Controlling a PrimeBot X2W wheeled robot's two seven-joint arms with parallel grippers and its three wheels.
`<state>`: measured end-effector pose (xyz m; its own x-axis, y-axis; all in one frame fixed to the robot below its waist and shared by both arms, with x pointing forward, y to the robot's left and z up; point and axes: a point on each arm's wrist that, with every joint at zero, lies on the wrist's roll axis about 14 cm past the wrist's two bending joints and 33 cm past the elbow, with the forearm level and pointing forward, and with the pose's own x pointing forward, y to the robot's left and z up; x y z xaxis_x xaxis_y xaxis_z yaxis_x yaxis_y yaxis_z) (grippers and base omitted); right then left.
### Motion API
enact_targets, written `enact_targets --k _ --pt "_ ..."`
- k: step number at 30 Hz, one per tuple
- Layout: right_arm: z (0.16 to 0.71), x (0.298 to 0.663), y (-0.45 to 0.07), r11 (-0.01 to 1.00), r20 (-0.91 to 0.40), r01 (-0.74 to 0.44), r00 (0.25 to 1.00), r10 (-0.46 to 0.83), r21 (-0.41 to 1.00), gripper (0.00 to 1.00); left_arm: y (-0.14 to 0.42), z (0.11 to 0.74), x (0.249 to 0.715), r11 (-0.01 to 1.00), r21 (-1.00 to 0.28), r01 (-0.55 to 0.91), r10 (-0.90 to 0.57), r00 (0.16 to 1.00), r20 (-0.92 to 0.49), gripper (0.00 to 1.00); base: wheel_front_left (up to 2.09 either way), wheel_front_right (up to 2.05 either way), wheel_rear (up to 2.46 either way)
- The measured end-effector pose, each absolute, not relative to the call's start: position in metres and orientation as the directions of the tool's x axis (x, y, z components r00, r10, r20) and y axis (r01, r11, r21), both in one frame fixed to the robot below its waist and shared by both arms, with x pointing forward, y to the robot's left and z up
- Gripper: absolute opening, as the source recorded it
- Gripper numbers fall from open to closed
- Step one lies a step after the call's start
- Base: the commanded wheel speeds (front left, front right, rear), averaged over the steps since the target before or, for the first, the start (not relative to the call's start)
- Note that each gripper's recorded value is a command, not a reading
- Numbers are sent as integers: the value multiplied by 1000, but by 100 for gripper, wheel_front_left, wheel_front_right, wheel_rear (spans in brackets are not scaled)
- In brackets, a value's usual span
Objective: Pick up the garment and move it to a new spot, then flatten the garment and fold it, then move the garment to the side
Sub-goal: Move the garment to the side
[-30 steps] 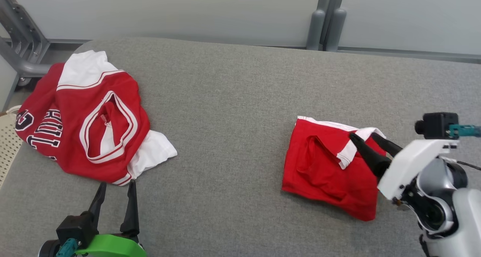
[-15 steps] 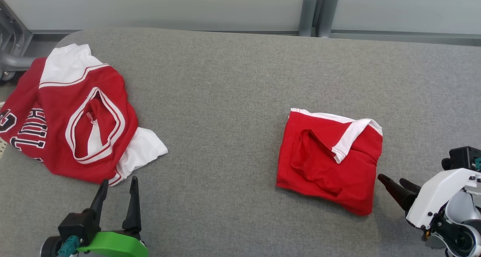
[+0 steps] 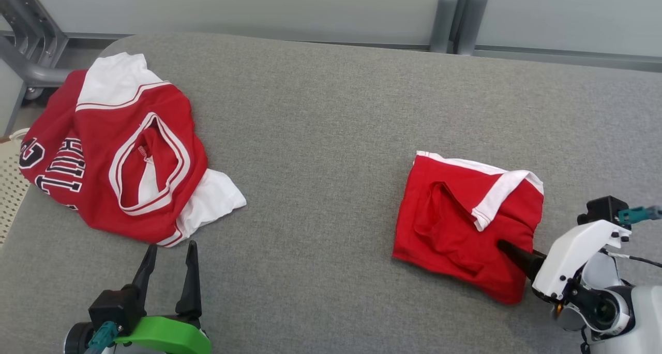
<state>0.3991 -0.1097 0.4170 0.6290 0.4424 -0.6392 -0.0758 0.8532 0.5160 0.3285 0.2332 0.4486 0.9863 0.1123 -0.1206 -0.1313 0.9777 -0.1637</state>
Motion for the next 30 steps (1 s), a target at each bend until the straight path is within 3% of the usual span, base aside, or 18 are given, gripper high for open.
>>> enact_targets --k 1,2,7,18,30 --pt "418 401 -105 848 -634 -83 627 452 523 35 233 448 328 977 -165 -133 113 986 -122 100 0 0 0" --pt "420 404 -99 842 -624 -96 627 466 532 0 233 448 327 977 -167 -133 113 986 -123 100 0 0 0" --pt "431 413 -80 820 -599 -155 610 518 551 0 237 449 324 973 -172 -152 132 984 -119 100 0 0 0" --pt "488 437 -88 844 -593 -317 605 532 433 0 240 451 318 967 -186 -174 155 982 -111 100 0 0 0" --pt "510 430 -76 831 -677 -444 500 540 335 0 240 453 316 961 -206 -184 166 981 -105 100 0 0 0"
